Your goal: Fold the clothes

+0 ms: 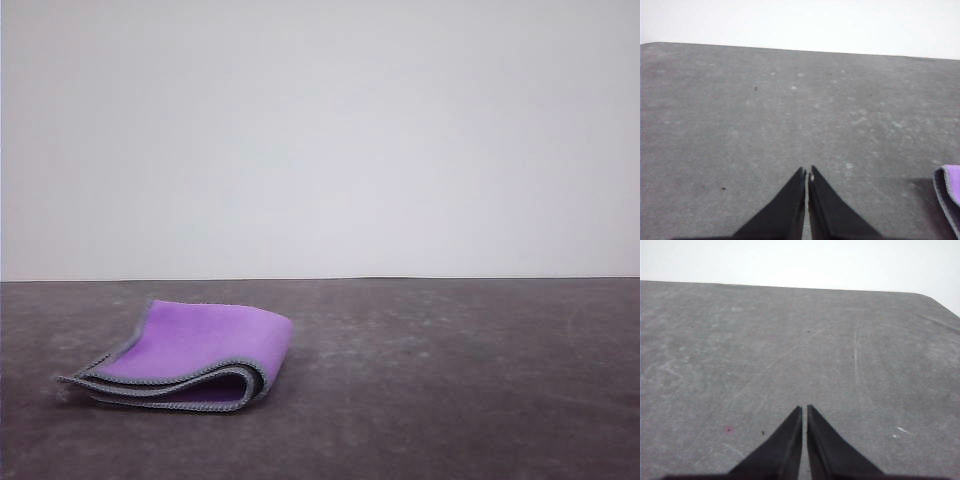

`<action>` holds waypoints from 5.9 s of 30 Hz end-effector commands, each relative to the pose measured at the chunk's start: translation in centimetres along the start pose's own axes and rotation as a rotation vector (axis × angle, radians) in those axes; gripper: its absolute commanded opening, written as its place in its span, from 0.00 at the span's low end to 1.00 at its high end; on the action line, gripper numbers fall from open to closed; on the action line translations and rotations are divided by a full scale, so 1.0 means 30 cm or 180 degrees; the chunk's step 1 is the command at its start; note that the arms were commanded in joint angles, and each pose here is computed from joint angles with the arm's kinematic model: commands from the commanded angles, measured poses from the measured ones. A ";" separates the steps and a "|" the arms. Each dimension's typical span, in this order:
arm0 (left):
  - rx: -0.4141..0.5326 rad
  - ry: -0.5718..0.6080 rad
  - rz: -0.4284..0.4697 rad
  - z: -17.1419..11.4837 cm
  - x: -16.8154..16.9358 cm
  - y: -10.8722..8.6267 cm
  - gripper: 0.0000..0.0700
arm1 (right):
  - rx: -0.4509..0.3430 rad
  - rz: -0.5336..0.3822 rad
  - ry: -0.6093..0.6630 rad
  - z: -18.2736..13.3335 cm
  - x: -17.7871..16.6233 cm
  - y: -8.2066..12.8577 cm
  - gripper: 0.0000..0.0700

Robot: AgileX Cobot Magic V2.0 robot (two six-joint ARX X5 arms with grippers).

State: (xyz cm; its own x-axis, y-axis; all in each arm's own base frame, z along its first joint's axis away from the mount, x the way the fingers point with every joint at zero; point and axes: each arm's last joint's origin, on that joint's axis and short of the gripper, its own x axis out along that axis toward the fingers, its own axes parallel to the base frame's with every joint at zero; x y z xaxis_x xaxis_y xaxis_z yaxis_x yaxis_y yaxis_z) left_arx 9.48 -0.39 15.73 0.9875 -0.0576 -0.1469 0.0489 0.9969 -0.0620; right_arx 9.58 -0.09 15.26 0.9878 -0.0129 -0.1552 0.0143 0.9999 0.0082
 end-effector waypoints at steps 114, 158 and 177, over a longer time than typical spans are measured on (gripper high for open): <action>0.0044 0.0020 0.0008 -0.018 0.006 0.002 0.00 | 0.0053 -0.0014 -0.0022 -0.001 0.001 -0.001 0.02; 0.0044 0.0019 0.0008 -0.018 0.006 0.002 0.00 | 0.0053 -0.0014 -0.0022 -0.001 0.001 -0.001 0.02; 0.0044 0.0020 0.0008 -0.018 0.006 0.002 0.00 | 0.0053 -0.0014 -0.0021 -0.001 0.001 -0.001 0.02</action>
State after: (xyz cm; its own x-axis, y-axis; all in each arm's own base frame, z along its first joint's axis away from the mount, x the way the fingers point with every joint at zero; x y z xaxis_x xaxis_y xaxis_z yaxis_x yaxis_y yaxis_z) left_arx 9.48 -0.39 15.73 0.9875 -0.0576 -0.1469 0.0489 0.9969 -0.0618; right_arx 9.58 -0.09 15.27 0.9879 -0.0129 -0.1548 0.0143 0.9999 0.0082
